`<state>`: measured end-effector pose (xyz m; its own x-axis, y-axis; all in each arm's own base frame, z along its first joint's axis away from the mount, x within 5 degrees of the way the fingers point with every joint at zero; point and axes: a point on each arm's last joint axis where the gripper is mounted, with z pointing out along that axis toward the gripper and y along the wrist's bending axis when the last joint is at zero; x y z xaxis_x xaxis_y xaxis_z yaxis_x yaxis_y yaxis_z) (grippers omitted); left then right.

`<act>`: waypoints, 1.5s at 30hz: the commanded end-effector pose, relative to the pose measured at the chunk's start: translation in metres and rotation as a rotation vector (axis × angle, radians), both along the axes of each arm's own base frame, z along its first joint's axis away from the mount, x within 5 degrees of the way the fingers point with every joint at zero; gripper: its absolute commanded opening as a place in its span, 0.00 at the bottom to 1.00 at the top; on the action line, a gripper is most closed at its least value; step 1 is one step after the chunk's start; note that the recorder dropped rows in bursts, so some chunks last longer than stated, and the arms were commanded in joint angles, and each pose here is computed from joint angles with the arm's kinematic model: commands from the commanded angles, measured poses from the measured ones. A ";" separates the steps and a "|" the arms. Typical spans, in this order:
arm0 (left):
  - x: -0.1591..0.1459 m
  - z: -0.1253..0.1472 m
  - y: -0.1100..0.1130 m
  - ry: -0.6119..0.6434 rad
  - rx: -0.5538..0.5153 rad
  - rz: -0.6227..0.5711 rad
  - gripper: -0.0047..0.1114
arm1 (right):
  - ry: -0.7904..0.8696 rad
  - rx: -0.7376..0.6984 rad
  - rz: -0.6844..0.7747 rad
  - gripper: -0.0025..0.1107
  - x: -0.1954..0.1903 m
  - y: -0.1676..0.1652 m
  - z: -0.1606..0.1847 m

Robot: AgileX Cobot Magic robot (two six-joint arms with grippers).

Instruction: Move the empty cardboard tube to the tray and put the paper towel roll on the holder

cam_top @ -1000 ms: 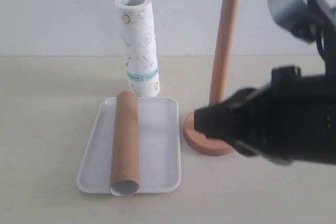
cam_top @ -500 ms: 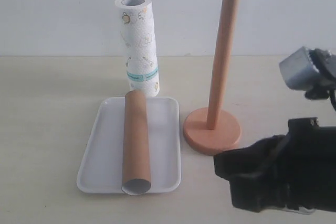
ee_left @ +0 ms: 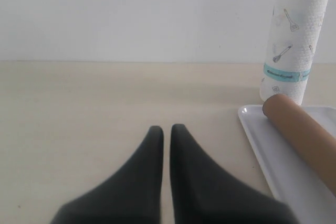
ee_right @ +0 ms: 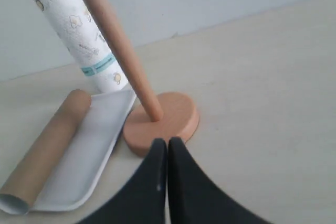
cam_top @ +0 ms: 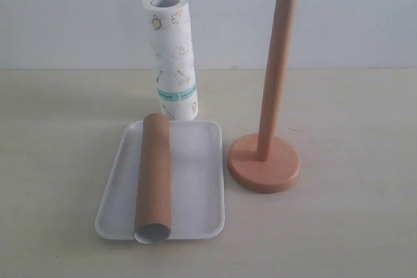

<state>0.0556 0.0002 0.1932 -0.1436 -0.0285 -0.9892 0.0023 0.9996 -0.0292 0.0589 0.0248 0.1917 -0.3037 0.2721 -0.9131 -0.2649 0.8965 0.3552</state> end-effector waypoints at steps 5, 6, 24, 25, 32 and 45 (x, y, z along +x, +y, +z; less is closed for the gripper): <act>0.000 -0.001 0.000 0.001 -0.001 0.002 0.08 | -0.022 -0.266 0.000 0.02 -0.009 -0.006 -0.011; 0.000 -0.001 0.000 0.001 -0.001 0.002 0.08 | 0.005 -0.277 0.010 0.02 -0.010 -0.006 -0.013; 0.000 -0.001 0.000 -0.001 -0.001 0.002 0.08 | 0.009 -0.273 0.011 0.02 -0.010 -0.006 -0.013; 0.000 -0.001 0.000 -0.001 -0.001 0.002 0.08 | 0.009 -0.273 0.011 0.02 -0.010 -0.006 -0.013; 0.000 0.000 0.001 -0.006 0.053 0.000 0.08 | 0.009 -0.273 0.011 0.02 -0.010 -0.006 -0.013; -0.014 0.060 -0.010 -0.714 0.191 -0.080 0.08 | 0.009 -0.273 0.011 0.02 -0.010 -0.006 -0.013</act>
